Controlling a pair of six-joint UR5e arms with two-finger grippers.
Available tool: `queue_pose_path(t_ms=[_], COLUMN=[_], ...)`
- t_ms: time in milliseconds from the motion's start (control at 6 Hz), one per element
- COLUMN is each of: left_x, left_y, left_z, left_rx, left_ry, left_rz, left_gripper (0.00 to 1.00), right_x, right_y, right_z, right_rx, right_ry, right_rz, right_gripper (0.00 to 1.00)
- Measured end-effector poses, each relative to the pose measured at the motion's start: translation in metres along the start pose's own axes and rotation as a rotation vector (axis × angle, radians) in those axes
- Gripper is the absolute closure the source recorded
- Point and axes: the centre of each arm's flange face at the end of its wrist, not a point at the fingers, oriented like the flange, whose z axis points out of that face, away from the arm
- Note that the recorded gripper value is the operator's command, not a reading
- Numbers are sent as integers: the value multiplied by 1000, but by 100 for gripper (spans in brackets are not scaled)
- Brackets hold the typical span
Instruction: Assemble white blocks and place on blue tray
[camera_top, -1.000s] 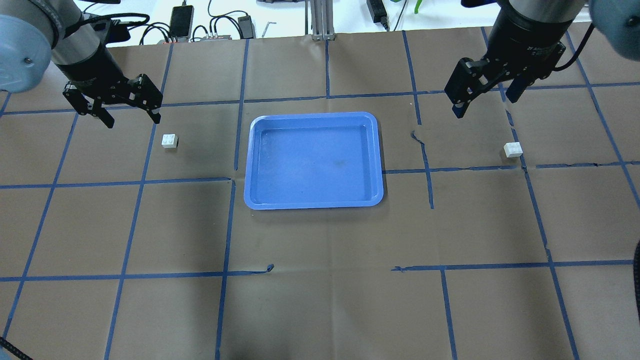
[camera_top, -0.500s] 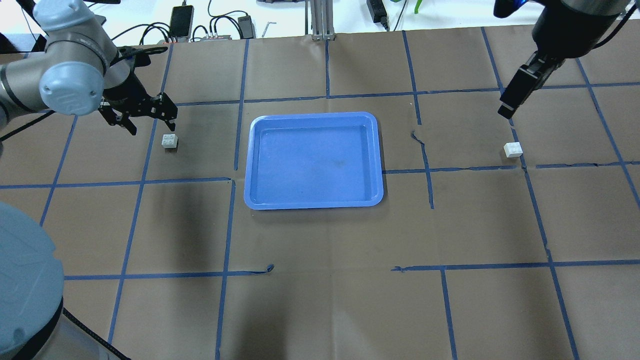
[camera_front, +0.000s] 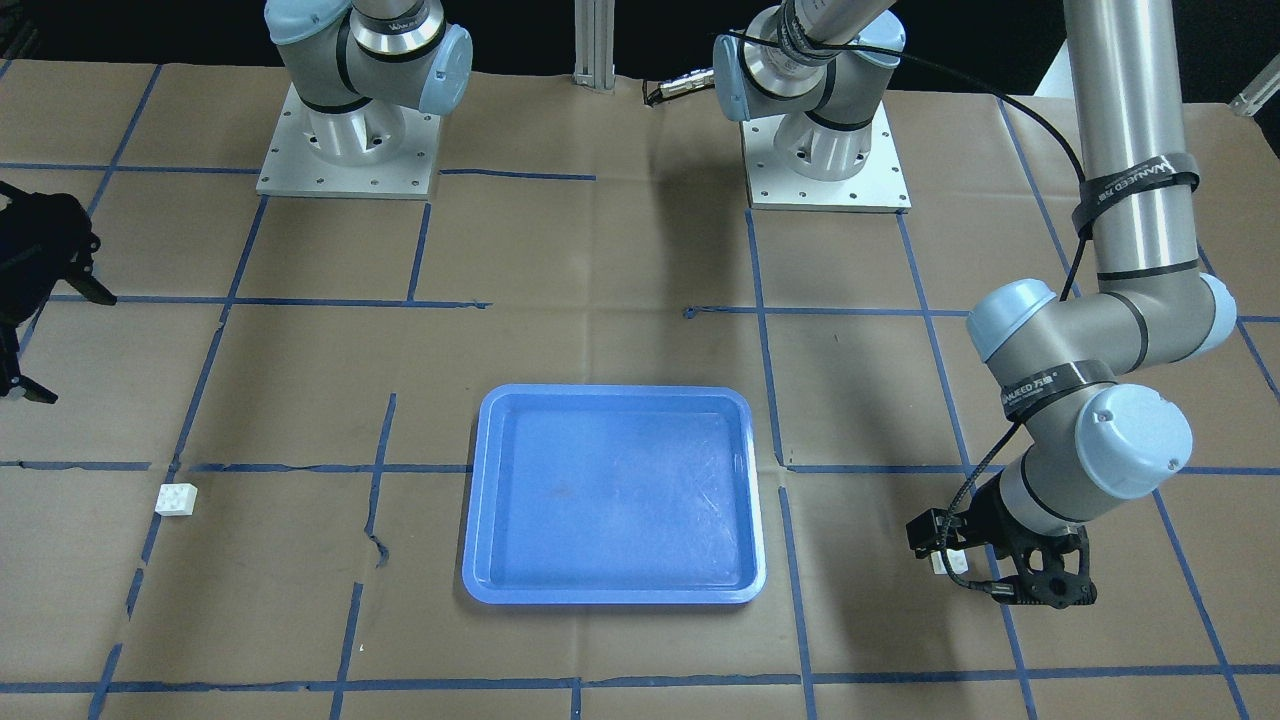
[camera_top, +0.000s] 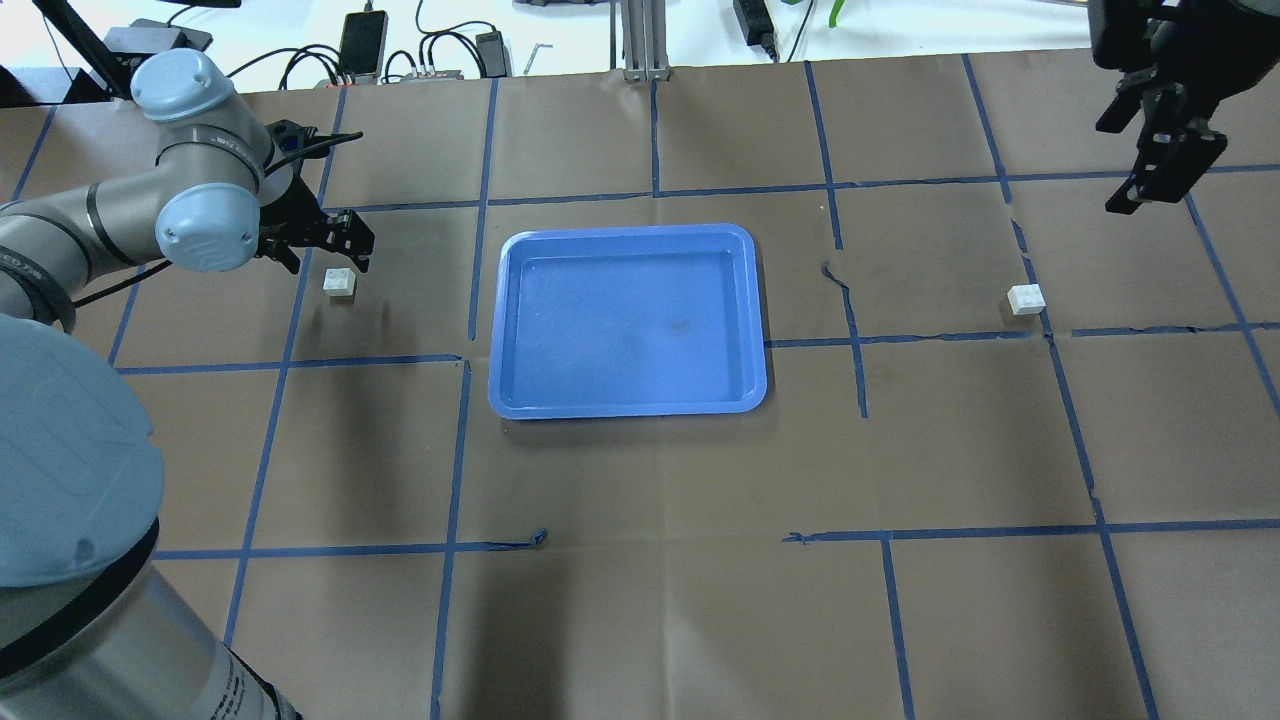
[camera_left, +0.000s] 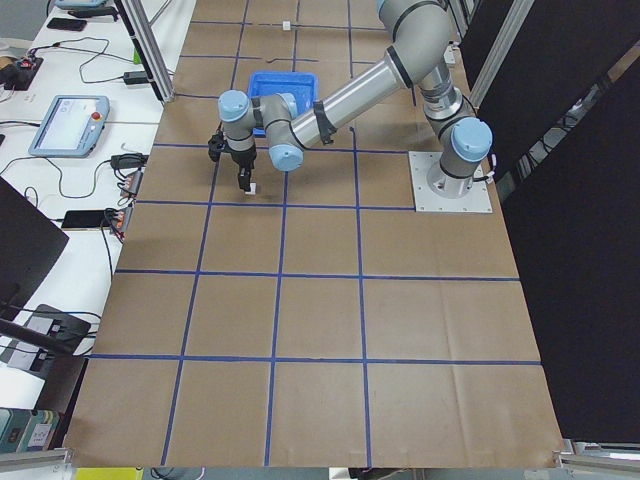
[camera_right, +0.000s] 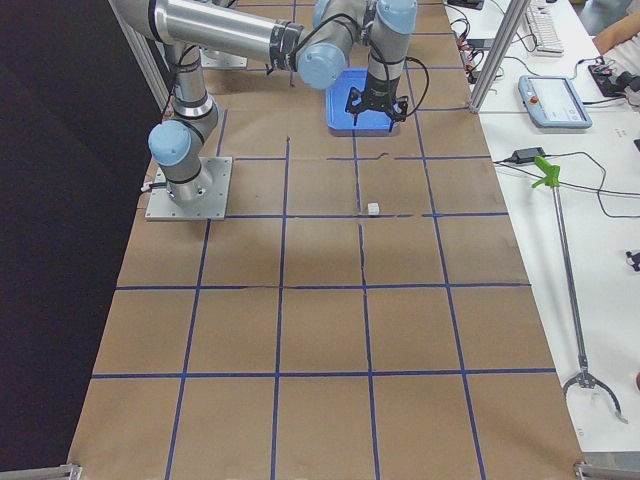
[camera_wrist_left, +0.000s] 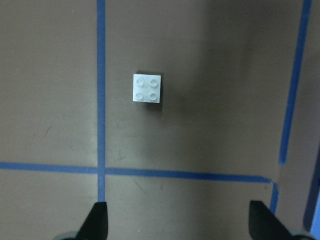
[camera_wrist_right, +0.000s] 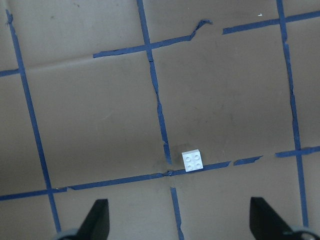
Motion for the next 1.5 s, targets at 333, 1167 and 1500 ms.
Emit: queue_pose_path(t_ms=[333,1167,1500], left_x=[-1,7,108], left_y=[1,-2,2], left_z=[18,6,-29], left_rx=[-13,9,44], left_ry=[2,3,0], left_rz=[9,87,313], left_gripper=[47,93,93], right_x=[19,72,68], right_y=[45,178,178], right_z=[30,232,270], right_rx=[155,639,683], right_ry=[-1,-7,-43], right_rz=[-79,-191,-195], right_gripper=[0,0,0])
